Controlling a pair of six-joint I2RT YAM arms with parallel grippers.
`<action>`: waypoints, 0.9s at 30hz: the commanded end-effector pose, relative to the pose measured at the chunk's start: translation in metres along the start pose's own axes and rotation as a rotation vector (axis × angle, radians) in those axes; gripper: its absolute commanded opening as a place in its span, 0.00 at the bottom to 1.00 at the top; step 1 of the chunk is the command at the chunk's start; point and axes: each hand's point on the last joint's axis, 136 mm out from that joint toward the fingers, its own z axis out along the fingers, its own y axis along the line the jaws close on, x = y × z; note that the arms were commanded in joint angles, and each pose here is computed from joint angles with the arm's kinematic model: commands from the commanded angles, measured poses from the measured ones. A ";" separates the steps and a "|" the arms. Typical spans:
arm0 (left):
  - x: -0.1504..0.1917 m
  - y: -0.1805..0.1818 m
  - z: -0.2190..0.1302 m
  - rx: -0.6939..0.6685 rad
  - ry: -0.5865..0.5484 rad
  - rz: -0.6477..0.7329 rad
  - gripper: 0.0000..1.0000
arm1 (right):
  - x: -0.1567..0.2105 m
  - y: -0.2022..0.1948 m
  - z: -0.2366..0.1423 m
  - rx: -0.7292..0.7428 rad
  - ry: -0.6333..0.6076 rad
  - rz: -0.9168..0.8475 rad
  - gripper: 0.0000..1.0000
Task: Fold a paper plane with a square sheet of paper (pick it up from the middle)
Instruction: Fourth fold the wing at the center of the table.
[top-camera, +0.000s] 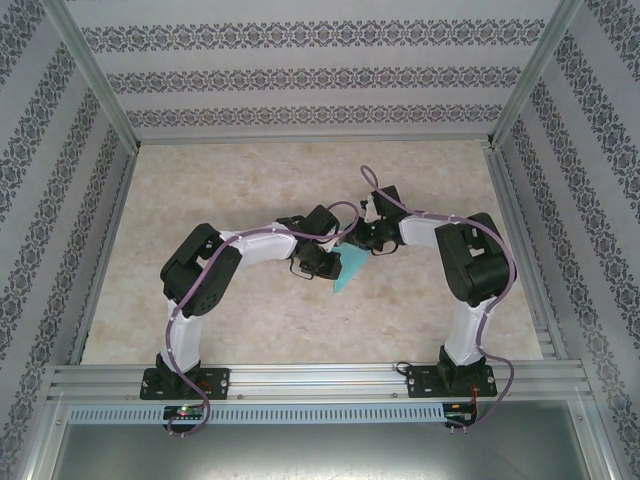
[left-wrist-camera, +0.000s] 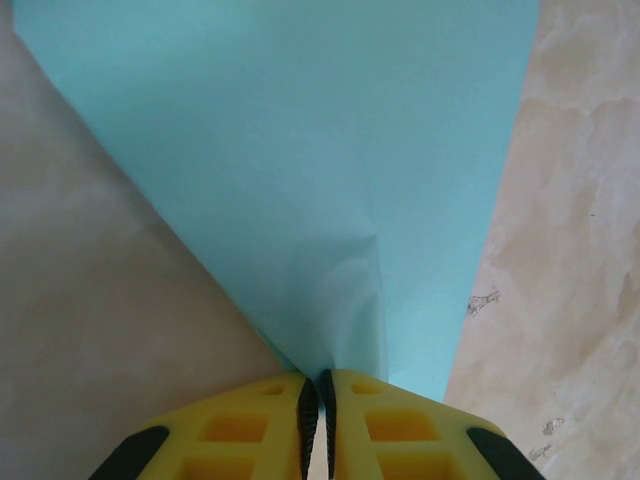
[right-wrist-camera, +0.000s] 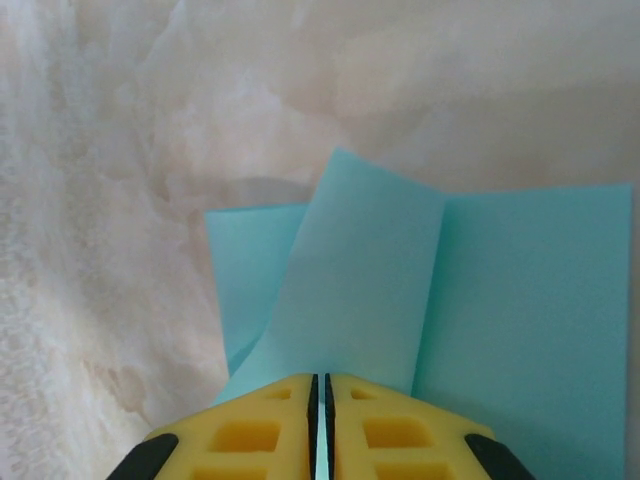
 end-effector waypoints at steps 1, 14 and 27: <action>0.033 0.026 0.032 -0.109 0.113 0.012 0.17 | -0.001 0.018 -0.016 -0.077 -0.025 0.010 0.13; 0.032 0.020 0.033 -0.092 0.107 0.032 0.17 | 0.038 0.014 -0.011 -0.137 0.017 0.154 0.06; 0.027 0.011 0.026 -0.069 0.083 0.040 0.17 | 0.060 -0.014 0.007 -0.040 0.069 0.171 0.05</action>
